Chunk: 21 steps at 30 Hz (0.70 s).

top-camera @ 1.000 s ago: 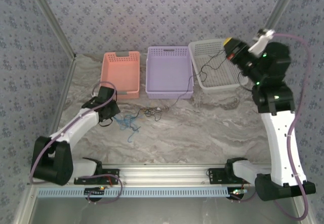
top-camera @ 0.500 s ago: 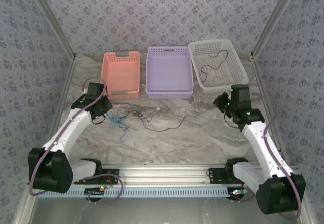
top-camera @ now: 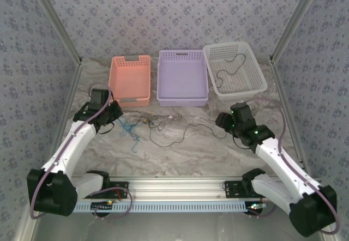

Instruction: Untangle the cables

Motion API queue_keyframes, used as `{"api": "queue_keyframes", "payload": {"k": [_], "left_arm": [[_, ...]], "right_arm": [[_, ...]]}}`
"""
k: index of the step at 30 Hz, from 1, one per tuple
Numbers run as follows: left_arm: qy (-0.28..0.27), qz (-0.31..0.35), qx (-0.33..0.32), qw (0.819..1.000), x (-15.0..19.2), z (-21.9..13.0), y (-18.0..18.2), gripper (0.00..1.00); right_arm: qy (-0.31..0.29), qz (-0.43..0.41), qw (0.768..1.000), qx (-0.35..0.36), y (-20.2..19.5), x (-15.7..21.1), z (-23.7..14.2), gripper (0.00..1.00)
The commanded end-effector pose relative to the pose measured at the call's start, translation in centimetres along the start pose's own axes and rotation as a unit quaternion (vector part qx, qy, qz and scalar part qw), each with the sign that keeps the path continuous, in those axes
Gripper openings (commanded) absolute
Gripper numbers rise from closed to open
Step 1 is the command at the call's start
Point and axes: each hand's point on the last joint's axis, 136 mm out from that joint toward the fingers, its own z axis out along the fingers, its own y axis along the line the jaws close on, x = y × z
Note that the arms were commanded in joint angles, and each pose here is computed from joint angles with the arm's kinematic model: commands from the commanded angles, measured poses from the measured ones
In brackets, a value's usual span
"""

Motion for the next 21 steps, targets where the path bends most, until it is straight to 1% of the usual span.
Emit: {"api": "queue_keyframes", "payload": {"k": [1,3,4,6,7,9,11,15,18,21], "left_arm": [[-0.007,-0.002,0.026,1.000,-0.5,-0.6,-1.1,0.00],[-0.007,-0.002,0.026,1.000,-0.5,-0.7,-1.0,0.00],[-0.008,-0.003,0.026,1.000,-0.5,-0.7,-1.0,0.00],[-0.007,-0.001,0.025,1.000,-0.4,-0.7,-0.9,0.00],[-0.007,-0.002,0.025,1.000,-0.4,-0.7,-0.9,0.00],[-0.005,-0.001,0.023,1.000,-0.2,-0.6,-0.8,0.00],[-0.003,-0.001,0.023,1.000,-0.2,-0.6,-0.8,0.00],[-0.001,-0.002,0.022,1.000,0.0,-0.6,-0.7,0.00],[0.000,-0.001,0.021,1.000,0.0,-0.6,-0.6,0.00],[0.001,-0.001,0.020,1.000,0.0,-0.6,-0.6,0.00]], "right_arm": [[-0.046,-0.067,0.996,0.033,1.1,-1.6,-2.6,0.62],[-0.045,-0.114,0.992,-0.003,4.1,-0.9,-2.9,0.58],[-0.037,-0.136,0.989,-0.036,6.3,-0.2,-2.7,0.57],[0.003,-0.184,0.978,-0.102,10.9,3.0,-1.9,0.56],[0.024,-0.221,0.965,-0.137,13.4,4.9,-1.6,0.56],[0.067,-0.261,0.945,-0.185,17.3,8.7,-0.3,0.55],[0.117,-0.294,0.925,-0.212,20.1,12.6,1.1,0.53],[0.144,-0.328,0.906,-0.225,22.9,16.1,3.9,0.54],[0.157,-0.327,0.902,-0.235,24.1,17.4,6.0,0.54],[0.171,-0.324,0.900,-0.236,24.8,18.5,7.7,0.51]]}}
